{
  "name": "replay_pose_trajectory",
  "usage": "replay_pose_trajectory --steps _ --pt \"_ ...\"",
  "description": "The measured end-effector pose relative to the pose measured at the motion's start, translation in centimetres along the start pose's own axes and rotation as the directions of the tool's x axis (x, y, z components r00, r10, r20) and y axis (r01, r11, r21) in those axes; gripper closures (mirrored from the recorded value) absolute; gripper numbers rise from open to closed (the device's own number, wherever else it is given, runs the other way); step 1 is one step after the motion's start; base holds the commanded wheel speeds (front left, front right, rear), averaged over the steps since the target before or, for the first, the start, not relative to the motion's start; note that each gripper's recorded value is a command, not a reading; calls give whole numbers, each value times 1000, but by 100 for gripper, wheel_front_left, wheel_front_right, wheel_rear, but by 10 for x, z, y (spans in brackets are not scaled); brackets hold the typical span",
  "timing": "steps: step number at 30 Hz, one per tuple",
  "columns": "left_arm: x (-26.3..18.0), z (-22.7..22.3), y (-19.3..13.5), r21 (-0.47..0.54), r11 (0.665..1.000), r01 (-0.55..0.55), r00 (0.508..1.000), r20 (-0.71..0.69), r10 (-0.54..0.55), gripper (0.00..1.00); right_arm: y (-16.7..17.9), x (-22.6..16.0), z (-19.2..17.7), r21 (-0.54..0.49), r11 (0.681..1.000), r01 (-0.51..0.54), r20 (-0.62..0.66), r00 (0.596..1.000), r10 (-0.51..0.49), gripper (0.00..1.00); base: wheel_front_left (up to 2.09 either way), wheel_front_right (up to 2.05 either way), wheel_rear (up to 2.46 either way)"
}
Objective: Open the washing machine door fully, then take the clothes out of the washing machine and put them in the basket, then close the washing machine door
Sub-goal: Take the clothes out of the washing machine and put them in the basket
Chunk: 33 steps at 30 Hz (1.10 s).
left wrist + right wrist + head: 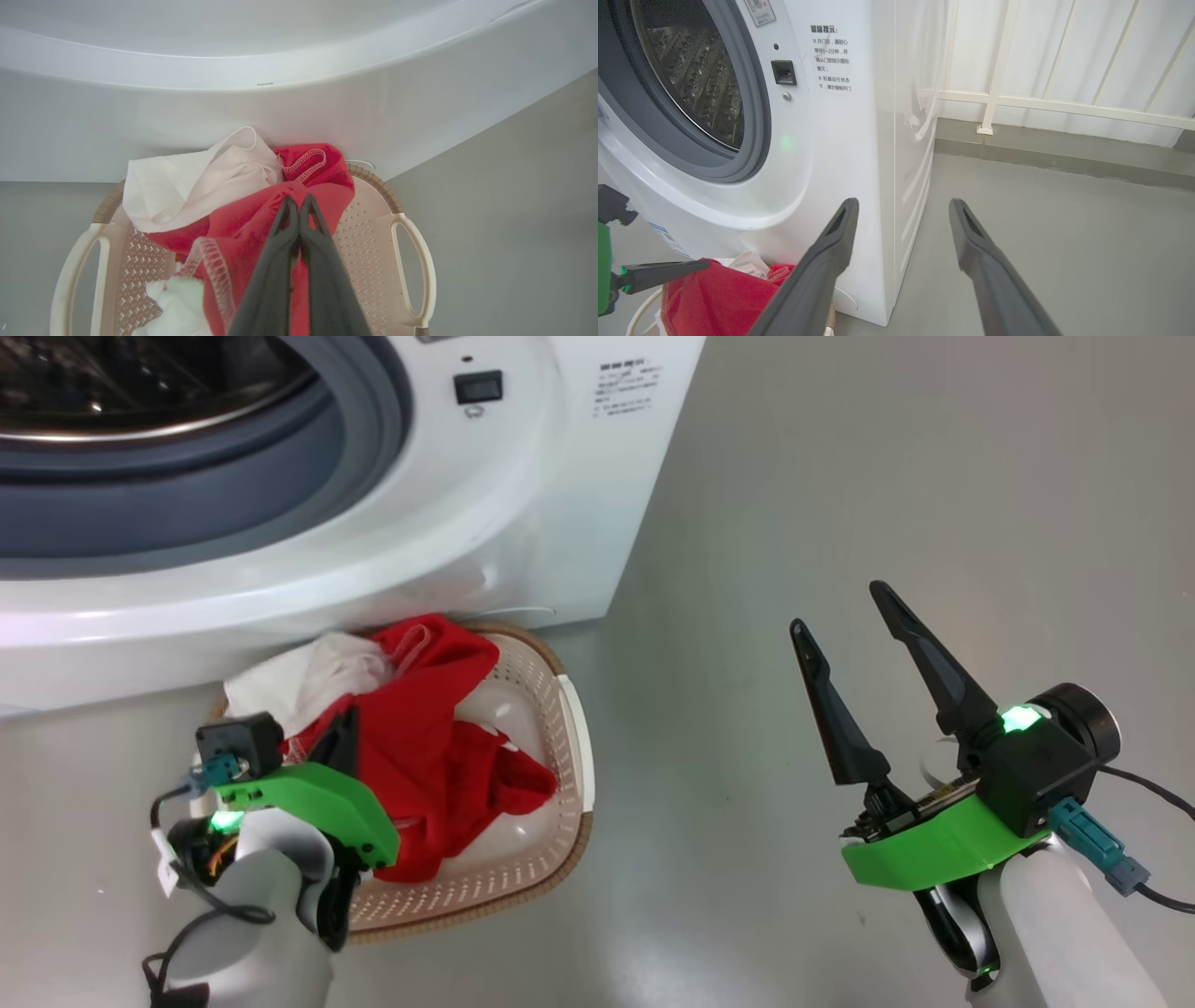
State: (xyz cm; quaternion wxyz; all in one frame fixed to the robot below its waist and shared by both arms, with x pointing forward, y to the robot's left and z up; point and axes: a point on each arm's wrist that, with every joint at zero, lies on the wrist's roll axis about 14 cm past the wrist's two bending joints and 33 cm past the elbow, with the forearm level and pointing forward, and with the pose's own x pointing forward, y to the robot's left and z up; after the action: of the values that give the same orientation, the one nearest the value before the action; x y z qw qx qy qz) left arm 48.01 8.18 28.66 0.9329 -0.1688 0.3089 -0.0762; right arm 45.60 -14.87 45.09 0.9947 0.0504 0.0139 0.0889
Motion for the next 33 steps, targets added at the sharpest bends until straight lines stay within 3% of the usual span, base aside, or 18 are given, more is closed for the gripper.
replay_pose_trajectory --steps 13,14,15,17,21,33 --pt "19 -44 8 31 999 -19 988 -152 23 100 -14 1 -18 -13 999 31 -47 998 -31 0 0 0 0" --pt "20 -49 11 36 999 -31 985 -167 37 88 -14 3 -18 -15 999 29 -46 999 -30 0 0 0 0" --pt "20 -52 13 41 999 -36 984 -175 42 64 -15 3 -18 -17 999 29 -45 999 -30 0 0 0 0" --pt "22 -54 13 43 998 -37 982 -181 45 0 -16 3 -19 -17 999 33 -49 998 -34 0 0 0 0" --pt "25 -47 11 39 999 -34 986 -159 40 0 -19 3 -22 -16 999 44 -55 998 -45 0 0 0 0" --pt "17 33 -14 -4 999 43 994 97 -42 0 -17 3 0 -6 999 52 -1 999 -52 0 0 0 0"
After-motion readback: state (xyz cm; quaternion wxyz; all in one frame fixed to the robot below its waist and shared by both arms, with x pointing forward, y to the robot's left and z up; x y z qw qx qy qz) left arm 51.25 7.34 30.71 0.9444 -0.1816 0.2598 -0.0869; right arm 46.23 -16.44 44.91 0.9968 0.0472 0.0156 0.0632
